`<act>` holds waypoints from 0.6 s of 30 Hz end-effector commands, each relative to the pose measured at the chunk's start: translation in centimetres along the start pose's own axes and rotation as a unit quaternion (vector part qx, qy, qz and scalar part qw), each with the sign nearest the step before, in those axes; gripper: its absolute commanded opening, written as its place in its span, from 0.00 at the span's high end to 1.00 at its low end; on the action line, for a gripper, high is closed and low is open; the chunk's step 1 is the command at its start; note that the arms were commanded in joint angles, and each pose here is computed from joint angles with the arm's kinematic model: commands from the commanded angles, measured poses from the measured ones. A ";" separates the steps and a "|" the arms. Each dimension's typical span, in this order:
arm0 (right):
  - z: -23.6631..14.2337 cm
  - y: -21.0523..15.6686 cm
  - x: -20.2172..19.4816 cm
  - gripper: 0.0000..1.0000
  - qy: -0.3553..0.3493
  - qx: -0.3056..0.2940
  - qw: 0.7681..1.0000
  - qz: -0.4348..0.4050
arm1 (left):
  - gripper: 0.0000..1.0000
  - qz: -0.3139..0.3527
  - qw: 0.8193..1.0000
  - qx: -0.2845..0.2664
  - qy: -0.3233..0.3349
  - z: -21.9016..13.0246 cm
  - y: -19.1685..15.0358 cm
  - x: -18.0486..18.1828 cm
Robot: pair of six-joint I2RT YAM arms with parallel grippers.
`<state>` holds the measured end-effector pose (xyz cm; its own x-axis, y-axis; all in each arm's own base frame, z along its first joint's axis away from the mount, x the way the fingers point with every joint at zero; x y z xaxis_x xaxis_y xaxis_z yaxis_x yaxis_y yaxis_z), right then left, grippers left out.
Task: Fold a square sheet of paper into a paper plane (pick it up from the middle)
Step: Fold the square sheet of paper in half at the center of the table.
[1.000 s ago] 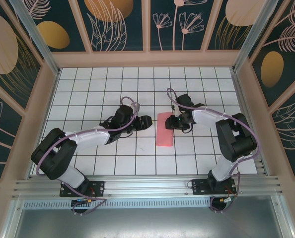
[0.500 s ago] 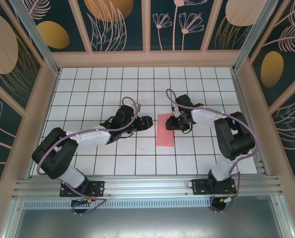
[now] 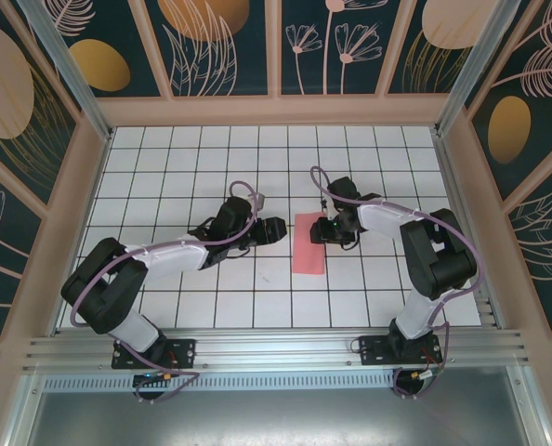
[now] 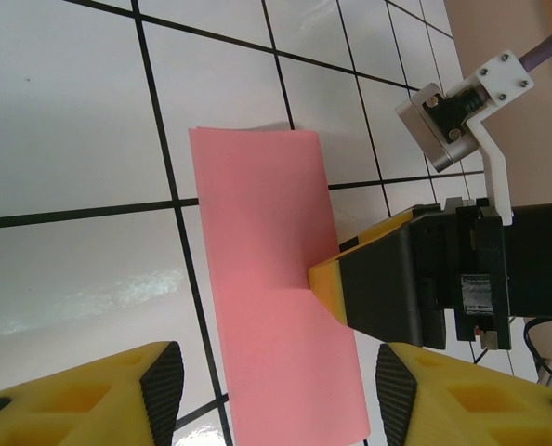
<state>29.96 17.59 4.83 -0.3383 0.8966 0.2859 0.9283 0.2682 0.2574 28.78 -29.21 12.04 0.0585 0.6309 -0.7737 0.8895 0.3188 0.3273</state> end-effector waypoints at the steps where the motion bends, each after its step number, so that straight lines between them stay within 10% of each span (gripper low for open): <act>1: 0.7 -0.3 -1.2 0.49 -0.035 0.010 0.999 0.016 | 0.42 0.001 1.000 0.008 -0.014 0.5 0.0 -1.1; 18: 1.1 -1.0 -1.5 0.49 -0.035 0.019 0.999 0.010 | 0.78 -0.032 0.998 0.044 0.001 4.9 -1.0 -1.3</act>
<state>29.99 17.57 4.83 -0.3284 0.8999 0.2870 0.9316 0.2584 0.2557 29.62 -32.75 10.34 0.0188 0.6211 -0.7835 0.9222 0.2920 0.2536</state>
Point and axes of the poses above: each hand's point on the last joint's axis, 136 mm out from that joint toward the fingers, its own z axis out along the fingers, its own x axis along the line the jaws close on, y = z × x, the point moved 3 cm from there along -z, back along the fingers, and after that the axes turned 11 degrees about -z, right-handed, at the moved point
